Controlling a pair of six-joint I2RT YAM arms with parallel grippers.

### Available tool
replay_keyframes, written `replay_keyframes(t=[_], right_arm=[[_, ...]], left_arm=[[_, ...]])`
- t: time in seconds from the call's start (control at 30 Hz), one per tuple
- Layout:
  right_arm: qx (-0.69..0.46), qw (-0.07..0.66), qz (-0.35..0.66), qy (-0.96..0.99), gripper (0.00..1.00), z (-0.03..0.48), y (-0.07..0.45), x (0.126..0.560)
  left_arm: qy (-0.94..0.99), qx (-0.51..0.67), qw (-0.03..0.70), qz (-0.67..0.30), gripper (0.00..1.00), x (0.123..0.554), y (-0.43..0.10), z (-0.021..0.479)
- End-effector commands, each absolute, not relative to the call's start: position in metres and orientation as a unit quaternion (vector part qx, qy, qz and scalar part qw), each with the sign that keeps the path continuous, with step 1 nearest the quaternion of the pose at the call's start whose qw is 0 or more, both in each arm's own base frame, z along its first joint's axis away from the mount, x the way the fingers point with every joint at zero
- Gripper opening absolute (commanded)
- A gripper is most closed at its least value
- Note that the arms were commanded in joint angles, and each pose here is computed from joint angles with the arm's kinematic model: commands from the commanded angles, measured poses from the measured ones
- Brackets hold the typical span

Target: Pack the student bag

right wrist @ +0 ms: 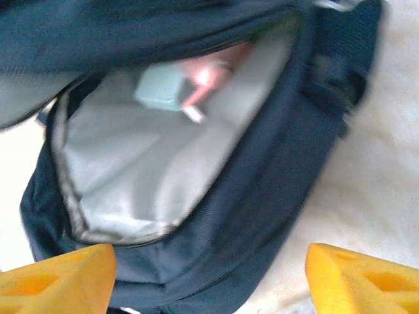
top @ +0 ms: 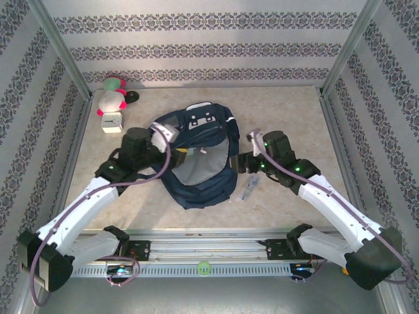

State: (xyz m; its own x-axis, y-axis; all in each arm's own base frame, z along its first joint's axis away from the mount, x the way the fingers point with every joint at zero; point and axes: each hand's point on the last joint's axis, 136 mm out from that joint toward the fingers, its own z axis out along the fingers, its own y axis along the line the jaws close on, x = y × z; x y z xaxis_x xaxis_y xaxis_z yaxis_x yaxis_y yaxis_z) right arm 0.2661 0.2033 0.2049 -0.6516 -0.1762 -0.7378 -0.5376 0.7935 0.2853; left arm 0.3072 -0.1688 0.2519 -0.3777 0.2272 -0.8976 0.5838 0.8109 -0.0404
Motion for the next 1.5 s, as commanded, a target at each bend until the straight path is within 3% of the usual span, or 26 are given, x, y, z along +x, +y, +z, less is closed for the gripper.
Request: replay_keyframes(t=[0.0,0.1,0.27,0.37,0.53,0.67,0.83,0.9,0.97,1.13,1.3,1.47], right_arm=[[-0.361,0.407,0.225,0.808,0.74,0.232,0.235,0.262],[-0.401,0.418,0.228,0.783,0.73,0.248,0.255,0.265],[-0.482,0.449,0.234,0.715,0.7,0.275,0.282,0.26],[-0.571,0.453,0.205,0.653,0.69,0.268,0.299,0.245],[-0.697,0.39,0.156,0.582,0.7,0.213,0.331,0.219],[-0.74,0.324,0.134,0.574,0.71,0.157,0.344,0.218],[-0.77,0.237,0.043,0.59,0.68,0.078,0.329,0.24],[-0.773,0.217,-0.003,0.595,0.62,0.06,0.319,0.252],[-0.767,0.227,-0.047,0.599,0.42,0.06,0.313,0.267],[-0.744,0.333,-0.004,0.579,0.06,0.132,0.319,0.271],[-0.702,0.434,0.081,0.558,0.0,0.203,0.314,0.273],[-0.679,0.455,0.107,0.566,0.0,0.221,0.31,0.287]], left_arm=[[0.86,0.168,0.463,-0.136,0.71,0.307,-0.117,0.225],[0.868,0.147,0.456,-0.13,0.71,0.308,-0.099,0.221],[0.813,0.243,0.474,-0.237,0.71,0.287,-0.14,0.243],[0.838,0.183,0.48,-0.182,0.71,0.305,-0.117,0.232],[0.897,0.061,0.434,-0.062,0.71,0.325,-0.062,0.204],[0.908,0.061,0.401,-0.101,0.69,0.321,-0.073,0.19],[0.903,0.097,0.411,-0.084,0.7,0.325,-0.066,0.176],[0.903,0.114,0.405,-0.091,0.7,0.329,-0.066,0.173],[0.898,0.174,0.394,-0.094,0.7,0.328,-0.074,0.169],[0.846,0.365,0.375,-0.102,0.7,0.309,-0.098,0.159],[0.805,0.474,0.344,-0.094,0.7,0.297,-0.104,0.135],[0.789,0.496,0.342,-0.12,0.68,0.305,-0.118,0.119]])
